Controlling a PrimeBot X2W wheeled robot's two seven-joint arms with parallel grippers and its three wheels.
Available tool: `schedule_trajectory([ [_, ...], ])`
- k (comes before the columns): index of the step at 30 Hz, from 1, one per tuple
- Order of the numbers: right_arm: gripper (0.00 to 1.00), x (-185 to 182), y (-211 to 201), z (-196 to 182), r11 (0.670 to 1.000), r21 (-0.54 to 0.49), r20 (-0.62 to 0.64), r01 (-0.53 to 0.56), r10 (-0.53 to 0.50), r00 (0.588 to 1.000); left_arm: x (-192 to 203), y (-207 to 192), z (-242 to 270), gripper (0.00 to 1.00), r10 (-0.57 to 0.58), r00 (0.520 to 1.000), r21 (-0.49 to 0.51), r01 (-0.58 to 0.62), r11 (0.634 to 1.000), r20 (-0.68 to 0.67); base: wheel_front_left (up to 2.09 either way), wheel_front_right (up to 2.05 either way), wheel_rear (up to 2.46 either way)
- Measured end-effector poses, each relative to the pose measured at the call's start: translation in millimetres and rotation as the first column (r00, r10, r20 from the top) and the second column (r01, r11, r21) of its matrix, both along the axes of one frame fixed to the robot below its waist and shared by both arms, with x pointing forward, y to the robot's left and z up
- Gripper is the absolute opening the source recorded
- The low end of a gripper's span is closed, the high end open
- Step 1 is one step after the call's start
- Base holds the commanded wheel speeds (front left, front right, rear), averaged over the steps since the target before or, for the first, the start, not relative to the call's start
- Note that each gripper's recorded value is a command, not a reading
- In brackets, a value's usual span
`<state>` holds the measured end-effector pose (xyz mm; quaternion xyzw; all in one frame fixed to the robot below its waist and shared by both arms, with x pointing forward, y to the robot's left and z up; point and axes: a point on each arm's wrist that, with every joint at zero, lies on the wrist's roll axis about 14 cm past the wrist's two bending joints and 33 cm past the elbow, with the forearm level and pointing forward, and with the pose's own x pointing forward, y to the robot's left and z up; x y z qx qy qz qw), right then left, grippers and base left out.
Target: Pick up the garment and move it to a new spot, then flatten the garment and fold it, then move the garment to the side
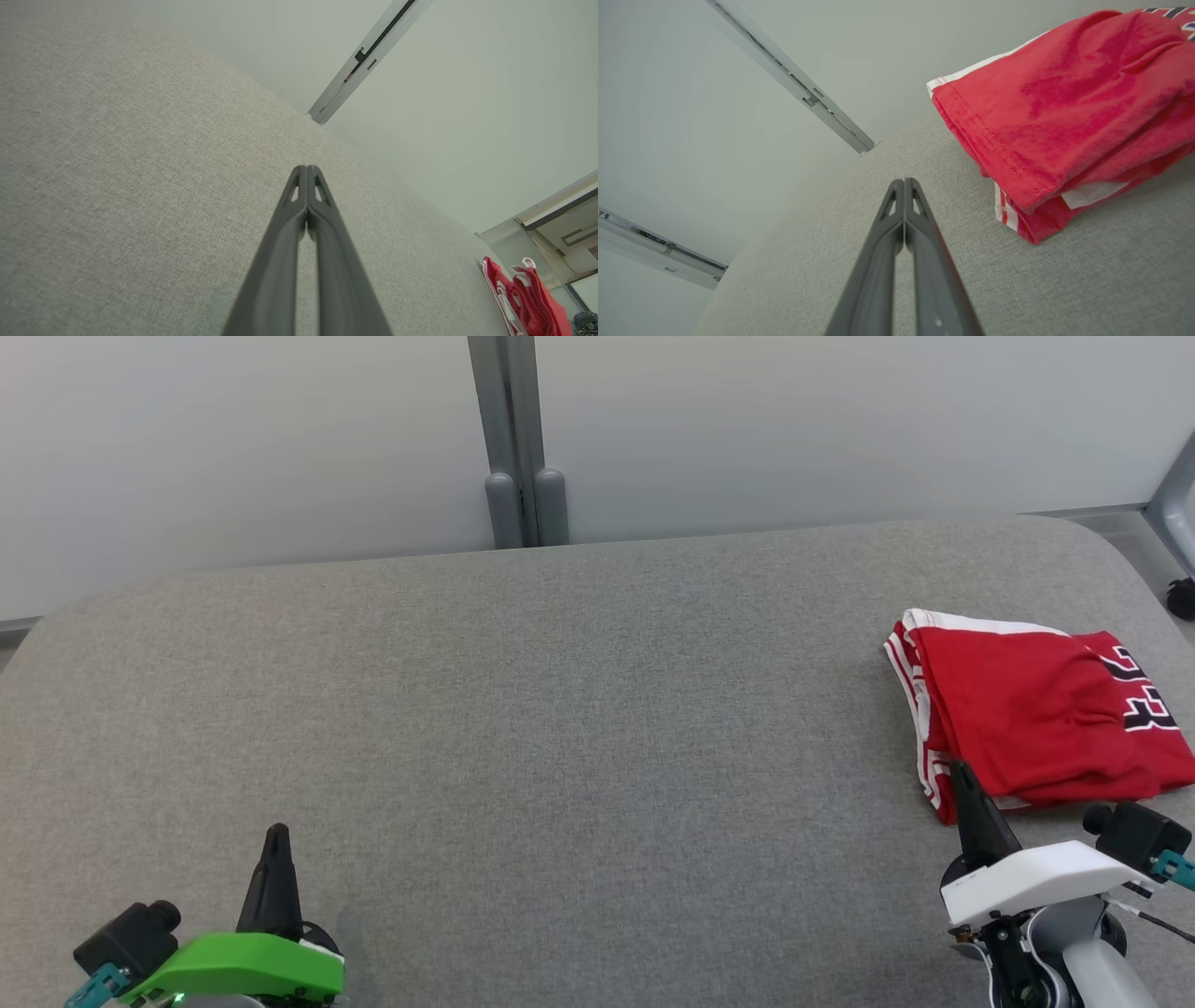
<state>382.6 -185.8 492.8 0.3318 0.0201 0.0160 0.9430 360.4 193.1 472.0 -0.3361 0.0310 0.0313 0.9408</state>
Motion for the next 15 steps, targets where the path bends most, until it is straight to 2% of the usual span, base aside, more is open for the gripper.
schedule_trajectory([
  [15, 0.00, 1.4, -3.9, 0.3, 0.980, 0.195, -0.024, 0.030, -0.026, 0.999, 5.1, 3.9, 3.7, 0.00, 0.024, 1.000, -0.194, -0.024, 0.981, -0.001, 0.00, 0.00, 0.00],
])
